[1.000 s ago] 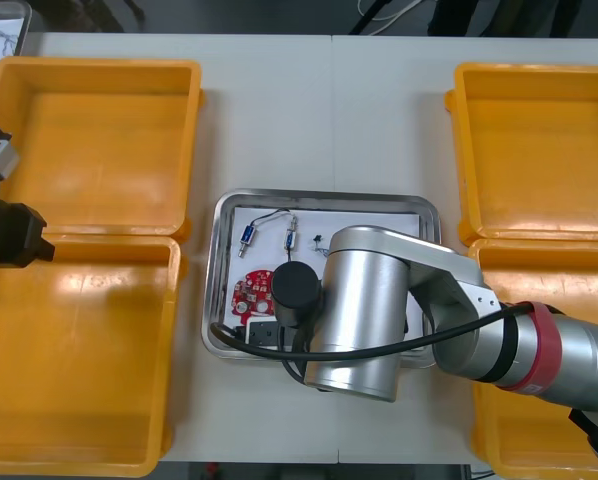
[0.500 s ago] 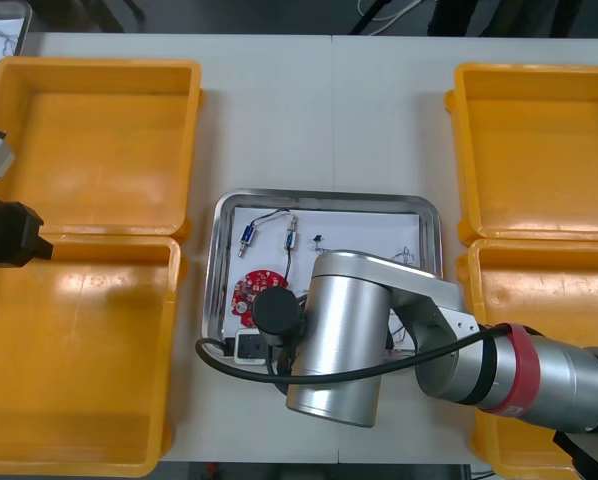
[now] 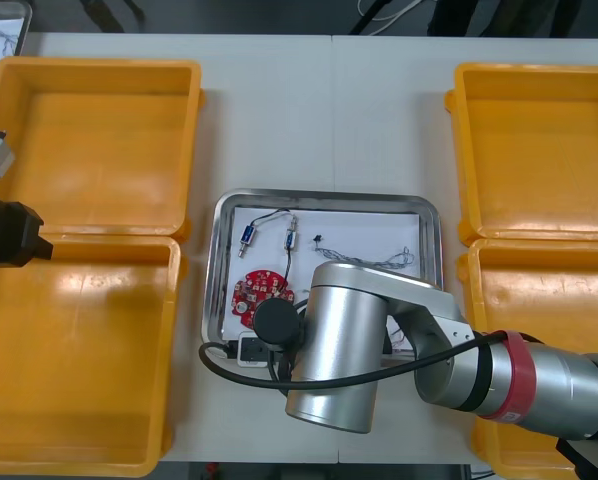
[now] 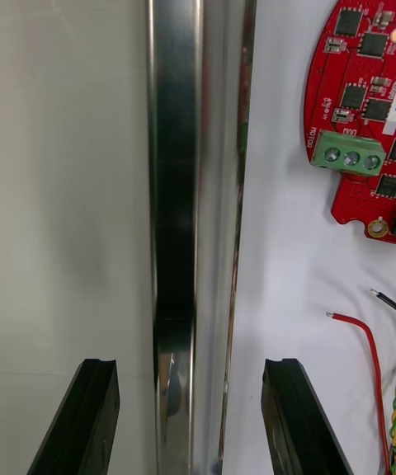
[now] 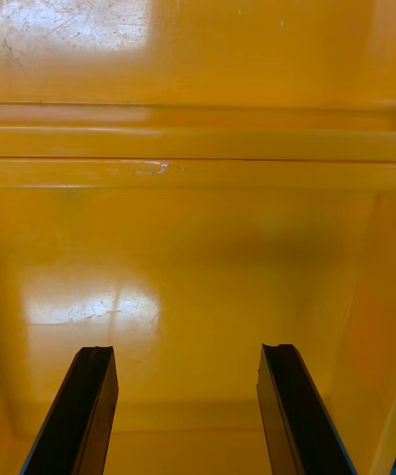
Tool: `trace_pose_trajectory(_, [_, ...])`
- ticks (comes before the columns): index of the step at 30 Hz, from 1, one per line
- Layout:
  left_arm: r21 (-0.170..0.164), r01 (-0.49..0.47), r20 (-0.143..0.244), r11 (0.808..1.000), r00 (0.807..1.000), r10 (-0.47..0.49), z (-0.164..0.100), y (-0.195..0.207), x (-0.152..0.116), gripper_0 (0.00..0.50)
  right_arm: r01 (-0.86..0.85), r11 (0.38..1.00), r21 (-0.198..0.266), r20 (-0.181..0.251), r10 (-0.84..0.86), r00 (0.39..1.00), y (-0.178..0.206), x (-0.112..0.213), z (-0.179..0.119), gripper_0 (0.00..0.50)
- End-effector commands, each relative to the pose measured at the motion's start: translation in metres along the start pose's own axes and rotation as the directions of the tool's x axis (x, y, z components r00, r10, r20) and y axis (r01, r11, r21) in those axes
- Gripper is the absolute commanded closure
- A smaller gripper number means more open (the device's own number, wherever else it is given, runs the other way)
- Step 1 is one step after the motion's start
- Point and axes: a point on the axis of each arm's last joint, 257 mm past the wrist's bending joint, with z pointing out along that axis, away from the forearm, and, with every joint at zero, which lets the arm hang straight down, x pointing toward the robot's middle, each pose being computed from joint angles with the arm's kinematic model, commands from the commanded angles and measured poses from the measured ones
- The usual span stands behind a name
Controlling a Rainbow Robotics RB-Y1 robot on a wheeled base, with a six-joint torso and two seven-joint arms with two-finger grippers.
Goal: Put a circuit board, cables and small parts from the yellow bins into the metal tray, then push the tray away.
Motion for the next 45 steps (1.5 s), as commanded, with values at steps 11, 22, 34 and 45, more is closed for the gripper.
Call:
trace_pose_trajectory(11, [-0.007, -0.032, 0.021, 0.999, 0.999, 0.032, -0.005, 0.003, 0.0, 0.0, 0.01, 1.0, -0.009, 0.03, -0.01, 0.999, 0.014, -0.015, -0.001, 0.064])
trace_pose_trajectory(22, [-0.007, -0.032, 0.021, 0.999, 0.999, 0.032, -0.005, 0.003, 0.0, 0.0, 0.013, 1.0, 0.008, 0.029, -0.013, 0.999, 0.009, -0.015, 0.0, 0.439])
trace_pose_trajectory(34, [-0.007, -0.032, 0.021, 0.999, 0.999, 0.032, -0.005, 0.003, 0.0, 0.0, 0.027, 0.999, 0.044, 0.045, -0.029, 0.999, -0.011, -0.014, -0.003, 0.5])
trace_pose_trajectory(45, [-0.007, -0.032, 0.021, 0.999, 0.999, 0.032, -0.005, 0.003, 0.0, 0.0, 0.057, 0.998, 0.038, 0.067, -0.059, 0.996, -0.032, -0.008, -0.009, 0.5])
